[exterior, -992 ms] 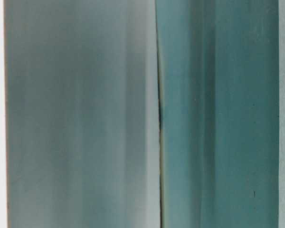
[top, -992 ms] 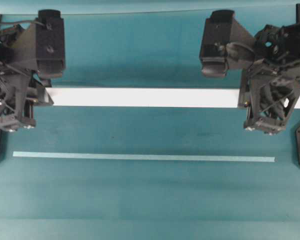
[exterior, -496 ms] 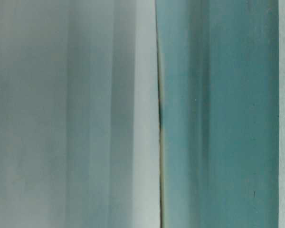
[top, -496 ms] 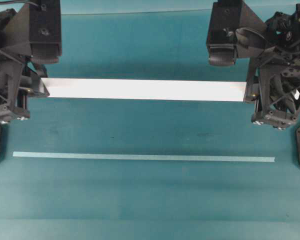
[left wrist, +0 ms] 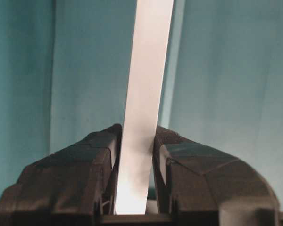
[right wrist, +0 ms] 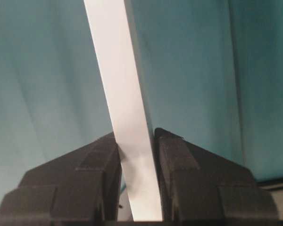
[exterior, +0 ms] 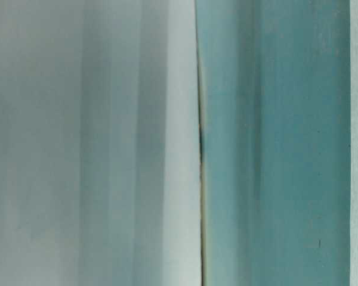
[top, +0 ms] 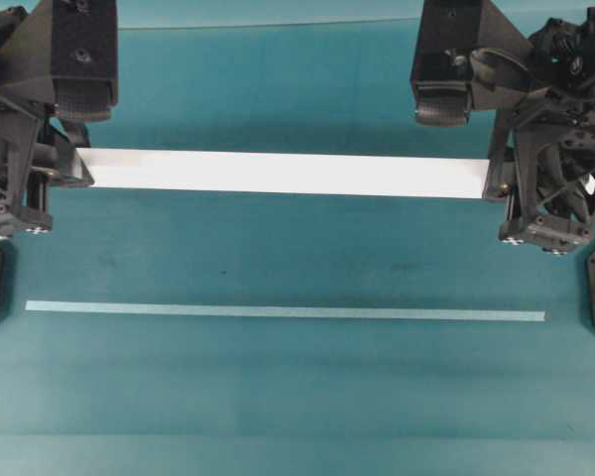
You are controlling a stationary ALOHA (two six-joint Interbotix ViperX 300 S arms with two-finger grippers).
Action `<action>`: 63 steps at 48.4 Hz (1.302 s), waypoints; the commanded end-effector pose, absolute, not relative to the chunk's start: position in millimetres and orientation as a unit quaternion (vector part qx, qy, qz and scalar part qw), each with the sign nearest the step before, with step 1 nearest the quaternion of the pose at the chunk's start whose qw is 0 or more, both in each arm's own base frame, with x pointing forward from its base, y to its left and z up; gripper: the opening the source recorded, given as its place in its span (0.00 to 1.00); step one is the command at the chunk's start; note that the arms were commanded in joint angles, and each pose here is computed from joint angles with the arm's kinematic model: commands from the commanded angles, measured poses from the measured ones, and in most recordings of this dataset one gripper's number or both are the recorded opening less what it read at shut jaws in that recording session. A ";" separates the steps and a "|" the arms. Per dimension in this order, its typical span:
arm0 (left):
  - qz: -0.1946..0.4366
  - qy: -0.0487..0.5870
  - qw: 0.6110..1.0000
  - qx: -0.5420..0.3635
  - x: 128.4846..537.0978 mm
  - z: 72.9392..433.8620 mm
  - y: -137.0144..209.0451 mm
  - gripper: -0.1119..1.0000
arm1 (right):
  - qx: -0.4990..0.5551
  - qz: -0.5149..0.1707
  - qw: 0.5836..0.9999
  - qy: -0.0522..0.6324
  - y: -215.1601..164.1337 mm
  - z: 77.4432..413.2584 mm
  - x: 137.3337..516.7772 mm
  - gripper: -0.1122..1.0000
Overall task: Lift a wooden board with both hands.
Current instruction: 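Hold the board raised with both grippers, then bring the board forward and lower it to the table with both grippers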
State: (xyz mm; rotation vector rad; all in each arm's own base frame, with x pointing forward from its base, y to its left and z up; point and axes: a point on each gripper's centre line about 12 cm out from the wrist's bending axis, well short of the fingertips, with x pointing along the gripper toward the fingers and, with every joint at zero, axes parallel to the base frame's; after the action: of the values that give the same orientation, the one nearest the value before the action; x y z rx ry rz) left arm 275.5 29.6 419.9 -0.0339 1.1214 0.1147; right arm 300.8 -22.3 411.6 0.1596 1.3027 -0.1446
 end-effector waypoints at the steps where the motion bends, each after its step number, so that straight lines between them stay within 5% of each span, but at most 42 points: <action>1: 0.053 0.505 0.861 -0.015 279.0 435.6 28.7 0.26 | 0.085 -0.075 0.799 0.590 -24.1 417.3 307.9 0.29; 44: 0.054 0.522 0.851 -0.018 279.6 434.3 28.7 0.26 | 0.082 -0.080 0.797 0.593 -25.5 413.9 307.3 0.29; 63: 0.049 0.555 0.830 -0.018 287.1 363.0 25.8 0.26 | 0.076 -0.072 0.781 0.616 -20.8 347.3 310.0 0.29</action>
State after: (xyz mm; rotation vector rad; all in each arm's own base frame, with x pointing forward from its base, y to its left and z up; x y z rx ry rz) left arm 282.7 29.8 365.9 -0.0392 1.2239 0.1127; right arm 305.4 -21.5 355.0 0.1518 1.3750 -0.1480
